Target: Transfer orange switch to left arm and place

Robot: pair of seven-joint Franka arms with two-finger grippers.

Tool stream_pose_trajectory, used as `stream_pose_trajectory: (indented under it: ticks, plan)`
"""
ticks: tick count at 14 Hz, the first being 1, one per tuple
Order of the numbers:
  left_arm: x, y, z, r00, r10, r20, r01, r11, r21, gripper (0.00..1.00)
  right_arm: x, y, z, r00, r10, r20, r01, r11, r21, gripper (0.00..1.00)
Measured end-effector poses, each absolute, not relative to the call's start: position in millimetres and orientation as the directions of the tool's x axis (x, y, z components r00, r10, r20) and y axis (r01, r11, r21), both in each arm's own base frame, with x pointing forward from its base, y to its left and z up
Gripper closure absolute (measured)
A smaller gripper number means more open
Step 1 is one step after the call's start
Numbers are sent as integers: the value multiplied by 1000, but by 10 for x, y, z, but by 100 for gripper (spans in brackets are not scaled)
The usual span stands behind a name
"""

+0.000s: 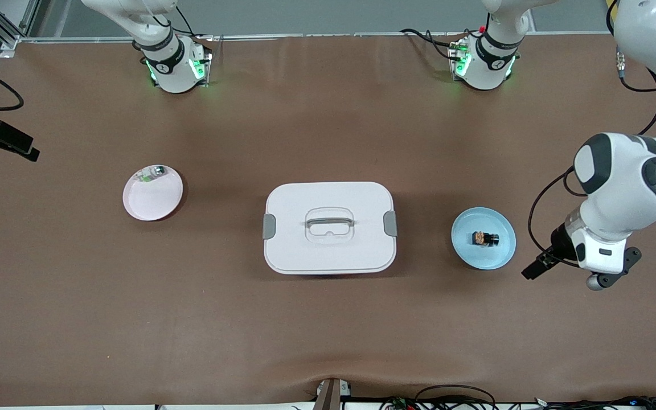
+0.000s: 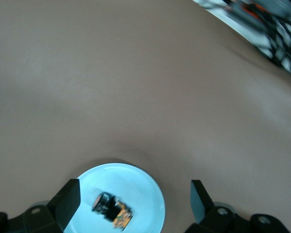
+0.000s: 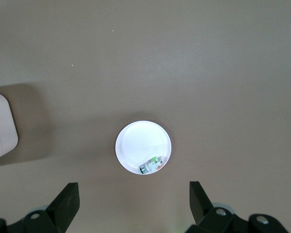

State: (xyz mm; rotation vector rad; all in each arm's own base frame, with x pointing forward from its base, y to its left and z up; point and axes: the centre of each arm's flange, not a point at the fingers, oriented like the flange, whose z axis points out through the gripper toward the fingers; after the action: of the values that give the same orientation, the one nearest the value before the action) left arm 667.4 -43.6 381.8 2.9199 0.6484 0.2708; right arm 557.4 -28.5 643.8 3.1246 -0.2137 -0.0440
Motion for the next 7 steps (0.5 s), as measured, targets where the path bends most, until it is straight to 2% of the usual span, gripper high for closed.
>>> stream_pose_trajectory:
  ticks: [3, 7]
  plan:
    - [6558, -400, 4004, 951, 247, 188, 220, -963, 152, 0, 5573, -285, 6438, 990, -136, -27, -136, -991, 11, 0]
    - [6454, -292, 4515, 953, 143, 268, 117, -987, 110, 0, 5574, -284, 6436, 990, -136, -28, -136, -991, 11, 0]
